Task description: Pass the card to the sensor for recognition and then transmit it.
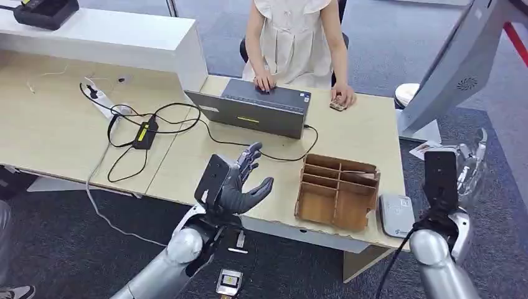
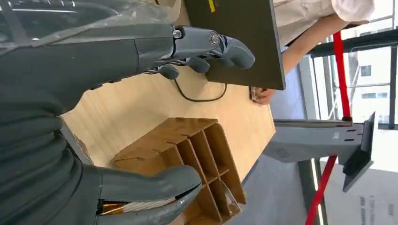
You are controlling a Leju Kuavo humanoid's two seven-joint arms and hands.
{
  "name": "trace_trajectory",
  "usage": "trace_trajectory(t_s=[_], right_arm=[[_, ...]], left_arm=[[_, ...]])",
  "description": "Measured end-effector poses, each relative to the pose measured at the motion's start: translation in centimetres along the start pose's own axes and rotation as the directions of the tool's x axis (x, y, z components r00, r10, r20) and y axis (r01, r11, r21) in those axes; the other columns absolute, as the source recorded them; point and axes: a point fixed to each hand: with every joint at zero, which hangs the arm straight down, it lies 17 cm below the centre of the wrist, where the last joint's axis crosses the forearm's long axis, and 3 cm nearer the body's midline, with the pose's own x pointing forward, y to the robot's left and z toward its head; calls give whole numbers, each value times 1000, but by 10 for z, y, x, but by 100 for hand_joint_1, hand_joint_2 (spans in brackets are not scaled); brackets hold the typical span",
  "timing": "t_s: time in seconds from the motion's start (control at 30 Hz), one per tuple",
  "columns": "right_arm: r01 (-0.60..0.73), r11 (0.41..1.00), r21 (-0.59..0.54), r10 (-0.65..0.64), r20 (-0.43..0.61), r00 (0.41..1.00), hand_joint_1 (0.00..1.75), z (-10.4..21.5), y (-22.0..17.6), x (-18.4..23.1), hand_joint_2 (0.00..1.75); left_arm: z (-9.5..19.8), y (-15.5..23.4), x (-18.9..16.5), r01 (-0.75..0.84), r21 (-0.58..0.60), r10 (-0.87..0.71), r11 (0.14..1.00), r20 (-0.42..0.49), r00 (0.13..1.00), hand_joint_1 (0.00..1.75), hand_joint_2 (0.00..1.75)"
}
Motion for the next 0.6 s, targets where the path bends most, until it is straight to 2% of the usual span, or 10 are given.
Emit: trace_trajectory(t_s=[0.2, 0.6], right_arm=[[-184, 972, 144, 187, -9, 982, 175, 14, 18, -25, 175], [-323, 887, 329, 355, -39, 934, 175, 39, 52, -61, 175]], left_arm=[[0, 0, 2, -5, -6, 5, 1000, 7, 1000, 0, 175], [0, -4, 5, -3, -26, 4, 1000, 20, 1000, 0, 175]])
